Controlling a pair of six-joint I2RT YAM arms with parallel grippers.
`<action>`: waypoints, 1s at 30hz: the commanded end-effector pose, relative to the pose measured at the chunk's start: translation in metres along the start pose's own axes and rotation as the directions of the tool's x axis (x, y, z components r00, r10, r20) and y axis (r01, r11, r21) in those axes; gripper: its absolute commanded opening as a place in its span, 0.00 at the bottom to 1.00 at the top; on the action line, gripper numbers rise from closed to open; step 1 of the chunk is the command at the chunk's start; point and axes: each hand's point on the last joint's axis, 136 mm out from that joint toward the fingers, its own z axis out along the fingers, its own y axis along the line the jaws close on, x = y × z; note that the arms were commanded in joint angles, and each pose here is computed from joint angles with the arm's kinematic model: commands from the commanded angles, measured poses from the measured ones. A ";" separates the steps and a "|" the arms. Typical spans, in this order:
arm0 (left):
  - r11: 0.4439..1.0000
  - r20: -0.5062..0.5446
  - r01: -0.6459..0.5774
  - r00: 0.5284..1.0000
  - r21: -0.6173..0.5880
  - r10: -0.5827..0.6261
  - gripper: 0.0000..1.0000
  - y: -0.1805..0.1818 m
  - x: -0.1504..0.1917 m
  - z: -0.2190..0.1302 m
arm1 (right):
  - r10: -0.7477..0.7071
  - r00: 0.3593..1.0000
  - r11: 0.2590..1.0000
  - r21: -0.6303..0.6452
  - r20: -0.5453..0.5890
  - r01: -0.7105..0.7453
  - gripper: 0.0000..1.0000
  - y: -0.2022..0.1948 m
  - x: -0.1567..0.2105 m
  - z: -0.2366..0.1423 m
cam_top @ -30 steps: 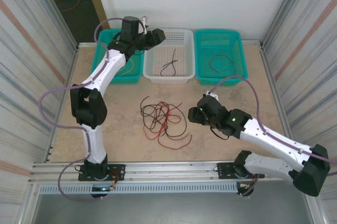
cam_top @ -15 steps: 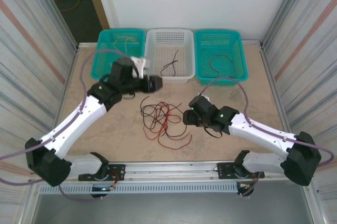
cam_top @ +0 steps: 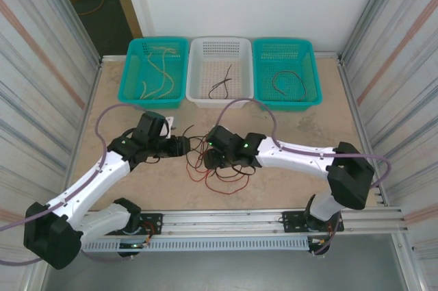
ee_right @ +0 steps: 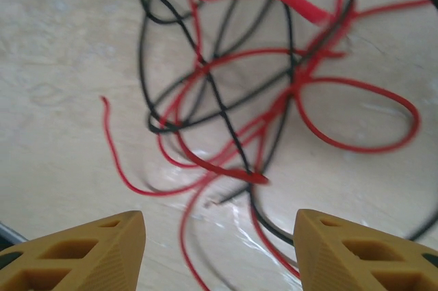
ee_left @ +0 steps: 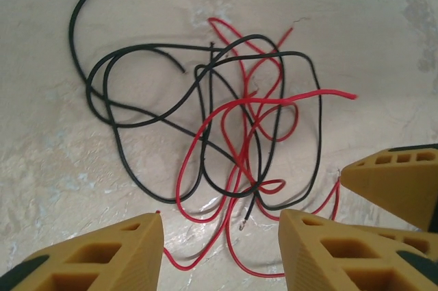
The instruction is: Untangle the cables
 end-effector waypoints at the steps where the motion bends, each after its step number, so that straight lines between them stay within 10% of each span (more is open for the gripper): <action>1: 0.998 -0.001 0.060 0.998 0.017 -0.060 0.48 0.004 0.005 0.001 | -0.010 1.000 0.999 0.047 0.029 0.009 0.56 -0.003 -0.011 0.003; 21: 0.987 -0.039 0.160 0.987 0.034 -0.159 0.48 0.017 0.028 0.016 | 0.157 0.979 0.987 -0.046 0.128 -0.152 0.50 -0.006 -0.088 0.026; 30: 0.986 -0.039 0.163 0.986 0.030 -0.162 0.49 0.018 0.026 0.019 | 0.153 0.982 0.986 -0.081 0.113 -0.144 0.08 -0.001 -0.087 0.021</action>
